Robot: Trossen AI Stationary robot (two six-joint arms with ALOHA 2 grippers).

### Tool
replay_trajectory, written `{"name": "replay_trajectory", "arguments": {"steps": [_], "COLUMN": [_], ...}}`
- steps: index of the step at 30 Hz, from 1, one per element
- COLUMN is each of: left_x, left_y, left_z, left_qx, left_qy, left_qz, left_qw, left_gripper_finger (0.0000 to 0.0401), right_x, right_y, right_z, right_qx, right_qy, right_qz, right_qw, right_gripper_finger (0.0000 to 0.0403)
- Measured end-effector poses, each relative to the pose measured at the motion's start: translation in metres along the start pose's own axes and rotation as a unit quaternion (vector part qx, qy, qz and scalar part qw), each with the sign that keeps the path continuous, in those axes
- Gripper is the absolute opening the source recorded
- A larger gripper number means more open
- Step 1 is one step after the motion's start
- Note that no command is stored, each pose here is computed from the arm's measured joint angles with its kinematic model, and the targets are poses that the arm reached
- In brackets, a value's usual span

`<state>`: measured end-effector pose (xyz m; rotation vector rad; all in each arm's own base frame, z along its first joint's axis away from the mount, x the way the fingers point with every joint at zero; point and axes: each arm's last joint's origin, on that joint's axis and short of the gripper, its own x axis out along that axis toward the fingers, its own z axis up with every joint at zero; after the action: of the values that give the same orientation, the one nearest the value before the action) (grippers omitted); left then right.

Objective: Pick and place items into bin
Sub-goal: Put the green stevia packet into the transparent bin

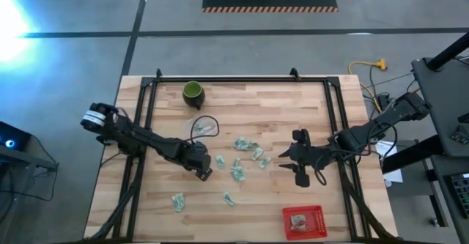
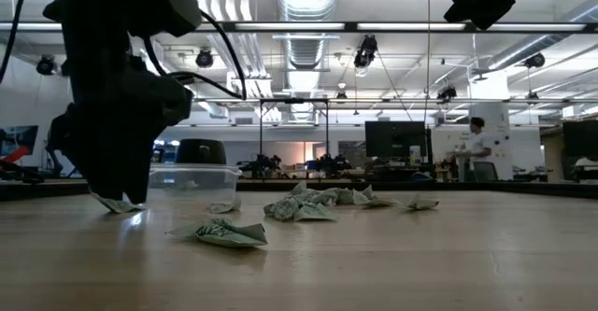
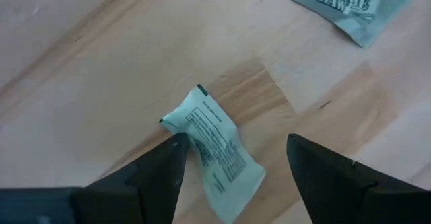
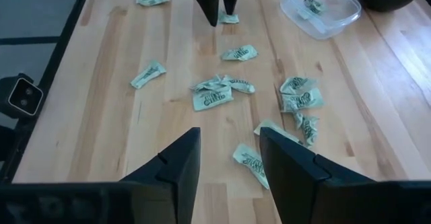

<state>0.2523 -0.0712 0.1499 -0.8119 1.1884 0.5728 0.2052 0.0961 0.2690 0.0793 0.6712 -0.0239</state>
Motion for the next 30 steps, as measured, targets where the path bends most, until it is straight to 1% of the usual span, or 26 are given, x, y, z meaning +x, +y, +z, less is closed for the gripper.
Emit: {"name": "replay_trajectory", "arguments": {"steps": [10, 13, 17, 25, 30], "left_x": [0.0024, 0.0026, 0.0027, 0.0022, 0.0001], "left_y": [-0.0006, 0.0007, 0.0017, 0.0037, 0.0002], "left_z": [0.0002, -0.0003, -0.0006, -0.0010, 0.0000], "left_qx": [0.002, 0.002, 0.003, 0.007, 0.020], "left_qy": [0.009, 0.010, 0.011, 0.010, 0.014], "left_qz": [0.026, 0.031, 0.036, 0.043, 0.032], "left_qw": [1.000, 0.999, 0.999, 0.999, 0.999], "left_gripper_finger": [0.0241, 0.0229, 0.0188, 0.0081, 0.0033], "right_x": [-0.0001, -0.0001, -0.0001, -0.0001, -0.0001], "right_y": [0.0002, 0.0002, 0.0000, -0.0005, -0.0005], "right_z": [0.0006, 0.0007, 0.0008, 0.0014, 0.0014], "right_qx": [0.001, 0.001, 0.000, -0.005, -0.006], "right_qy": [-0.003, -0.004, -0.005, -0.010, -0.010], "right_qz": [0.001, 0.001, -0.002, -0.011, -0.011], "right_qw": [1.000, 1.000, 1.000, 1.000, 1.000], "right_gripper_finger": [0.0138, 0.0133, 0.0127, 0.0116, 0.0109]}}
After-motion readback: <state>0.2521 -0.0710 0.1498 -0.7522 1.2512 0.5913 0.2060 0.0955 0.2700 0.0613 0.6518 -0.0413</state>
